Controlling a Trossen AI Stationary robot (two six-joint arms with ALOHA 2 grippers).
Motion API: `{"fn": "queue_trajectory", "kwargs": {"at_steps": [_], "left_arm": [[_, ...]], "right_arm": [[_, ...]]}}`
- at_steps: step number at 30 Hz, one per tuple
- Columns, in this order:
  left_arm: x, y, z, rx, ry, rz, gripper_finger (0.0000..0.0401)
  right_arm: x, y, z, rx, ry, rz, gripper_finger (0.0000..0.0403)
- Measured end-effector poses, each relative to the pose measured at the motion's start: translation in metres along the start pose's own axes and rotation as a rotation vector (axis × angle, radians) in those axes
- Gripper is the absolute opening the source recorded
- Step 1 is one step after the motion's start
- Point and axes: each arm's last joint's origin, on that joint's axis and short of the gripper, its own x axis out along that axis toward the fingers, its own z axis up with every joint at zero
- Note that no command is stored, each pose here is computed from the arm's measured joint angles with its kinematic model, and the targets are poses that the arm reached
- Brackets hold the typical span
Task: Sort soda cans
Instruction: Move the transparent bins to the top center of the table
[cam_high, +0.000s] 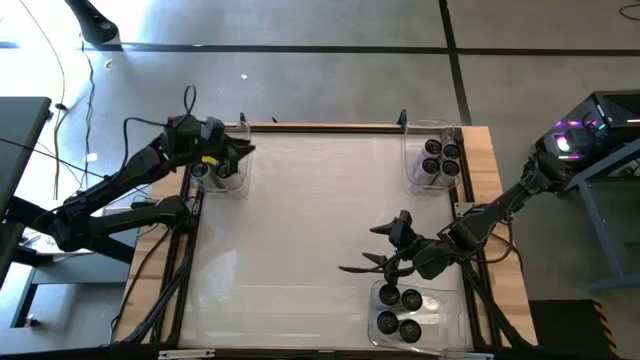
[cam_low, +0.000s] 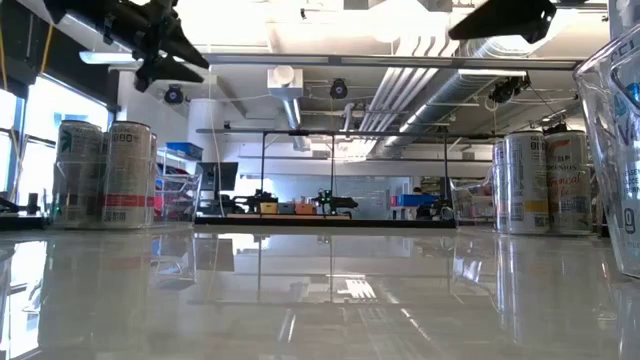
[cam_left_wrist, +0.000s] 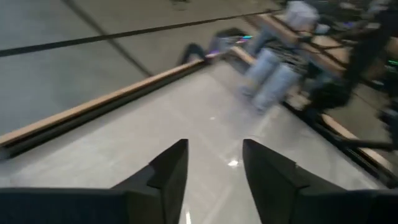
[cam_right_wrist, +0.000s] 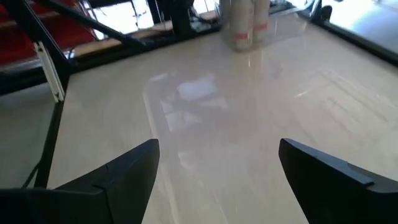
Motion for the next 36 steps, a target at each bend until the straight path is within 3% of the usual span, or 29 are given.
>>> {"fn": "queue_trajectory", "kwargs": {"at_steps": [5, 12, 15, 21, 23, 27, 29, 36], "left_arm": [[0.002, -0.016, -0.017, 0.092, -0.021, -0.115, 0.0094], [0.005, -0.028, -0.034, 0.159, -0.029, -0.068, 0.0038], [0.005, -0.036, -0.037, 0.215, -0.020, -0.108, 0.0027], [0.001, -0.059, -0.051, 0.434, 0.029, -0.252, 0.0010], [-0.001, -0.065, -0.057, 0.483, 0.092, -0.211, 0.0004], [-0.004, -0.064, -0.066, 0.449, 0.307, 0.042, 0.0003], [-0.006, -0.063, -0.068, 0.428, 0.420, 0.119, 0.0010], [-0.009, -0.061, -0.074, 0.427, 0.770, 0.196, 0.0091]], "right_arm": [[0.000, -0.012, -0.002, -0.046, 0.101, -0.011, 0.0321], [-0.034, -0.058, 0.015, -0.037, 0.163, -0.082, 0.0271], [-0.057, -0.076, 0.019, -0.069, 0.172, -0.066, 0.0260], [-0.080, -0.093, 0.024, -0.008, 0.161, -0.004, 0.0258], [-0.081, -0.094, 0.025, -0.018, 0.144, -0.014, 0.0258], [-0.077, -0.093, 0.025, -0.097, 0.115, -0.076, 0.0258], [-0.074, -0.092, 0.025, -0.129, 0.105, -0.107, 0.0258], [-0.062, -0.088, 0.027, -0.173, 0.106, -0.127, 0.0258]]}}
